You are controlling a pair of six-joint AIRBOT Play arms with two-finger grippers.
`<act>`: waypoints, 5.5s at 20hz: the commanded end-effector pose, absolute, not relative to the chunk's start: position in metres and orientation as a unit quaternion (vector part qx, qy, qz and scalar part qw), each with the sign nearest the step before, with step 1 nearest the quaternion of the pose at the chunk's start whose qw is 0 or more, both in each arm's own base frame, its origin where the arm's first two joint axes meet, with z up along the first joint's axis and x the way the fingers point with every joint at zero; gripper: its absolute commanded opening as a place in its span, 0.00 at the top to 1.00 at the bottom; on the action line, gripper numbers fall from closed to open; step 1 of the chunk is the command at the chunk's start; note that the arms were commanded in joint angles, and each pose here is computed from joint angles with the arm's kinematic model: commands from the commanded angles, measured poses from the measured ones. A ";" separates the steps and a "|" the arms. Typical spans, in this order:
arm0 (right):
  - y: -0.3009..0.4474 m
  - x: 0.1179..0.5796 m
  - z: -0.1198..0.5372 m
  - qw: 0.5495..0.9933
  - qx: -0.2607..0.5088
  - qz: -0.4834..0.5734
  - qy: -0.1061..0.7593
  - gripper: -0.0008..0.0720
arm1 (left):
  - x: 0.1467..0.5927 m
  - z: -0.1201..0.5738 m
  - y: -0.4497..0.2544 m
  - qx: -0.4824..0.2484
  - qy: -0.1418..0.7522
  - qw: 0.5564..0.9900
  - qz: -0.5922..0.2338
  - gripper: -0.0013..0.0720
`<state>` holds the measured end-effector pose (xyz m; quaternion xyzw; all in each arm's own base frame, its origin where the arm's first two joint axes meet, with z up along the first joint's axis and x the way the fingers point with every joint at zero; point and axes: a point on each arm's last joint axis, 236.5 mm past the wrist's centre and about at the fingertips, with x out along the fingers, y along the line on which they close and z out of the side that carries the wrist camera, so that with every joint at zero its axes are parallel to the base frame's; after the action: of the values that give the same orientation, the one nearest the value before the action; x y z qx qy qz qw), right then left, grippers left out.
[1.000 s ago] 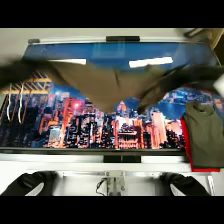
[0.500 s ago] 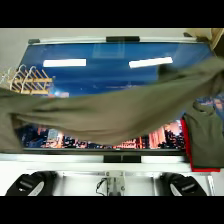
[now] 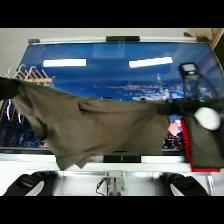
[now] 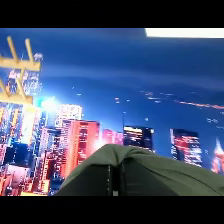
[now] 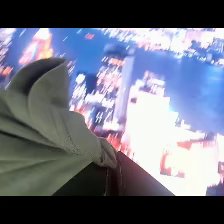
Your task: Fold the shirts.
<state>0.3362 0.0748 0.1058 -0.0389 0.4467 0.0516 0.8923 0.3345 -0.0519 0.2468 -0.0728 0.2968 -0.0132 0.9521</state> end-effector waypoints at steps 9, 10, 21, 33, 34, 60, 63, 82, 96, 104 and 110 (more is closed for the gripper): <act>0.146 0.431 -0.034 0.860 0.203 0.021 0.469 0.60 | 0.460 0.046 -0.117 -0.325 0.472 0.819 -0.014 0.67; 0.144 0.433 -0.027 0.862 0.204 0.022 0.464 0.29 | 0.455 0.043 -0.120 -0.327 0.485 0.811 -0.021 0.31; -0.033 0.301 0.019 0.743 0.138 0.043 0.654 0.24 | 0.250 0.030 -0.001 -0.234 0.666 0.708 0.010 0.35; -0.015 0.282 -0.003 0.711 0.211 0.063 0.668 0.24 | 0.194 -0.085 -0.033 -0.313 0.624 0.715 0.043 0.35; -0.015 0.282 -0.003 0.711 0.211 0.064 0.668 0.24 | 0.200 -0.085 -0.030 -0.313 0.615 0.723 0.047 0.35; 0.031 0.290 -0.120 0.670 0.259 0.041 0.694 0.11 | 0.254 -0.052 -0.035 -0.326 0.555 0.765 -0.003 0.94; 0.046 0.314 -0.123 0.698 0.261 0.017 0.666 0.66 | 0.255 -0.043 -0.035 -0.321 0.542 0.777 -0.007 0.94; 0.010 0.148 0.543 0.986 -0.106 -0.016 -0.128 0.88 | 0.082 0.591 -0.067 -0.052 -0.189 0.979 -0.061 0.94; -0.053 0.265 0.184 0.861 -0.072 -0.038 0.503 0.88 | 0.259 0.258 -0.021 -0.147 0.335 0.929 -0.049 0.94; -0.030 0.475 0.055 0.911 -0.008 -0.035 0.411 0.88 | 0.430 0.100 -0.013 -0.249 0.360 0.898 -0.040 0.94; -0.008 0.571 0.039 0.946 0.050 -0.032 0.319 0.88 | 0.546 0.072 -0.027 -0.265 0.299 0.916 -0.025 0.94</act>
<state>0.5228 -0.0172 0.0387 0.0051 0.3863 -0.0302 0.9219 0.4917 -0.0272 0.0833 -0.2535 0.3472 -0.0449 0.9018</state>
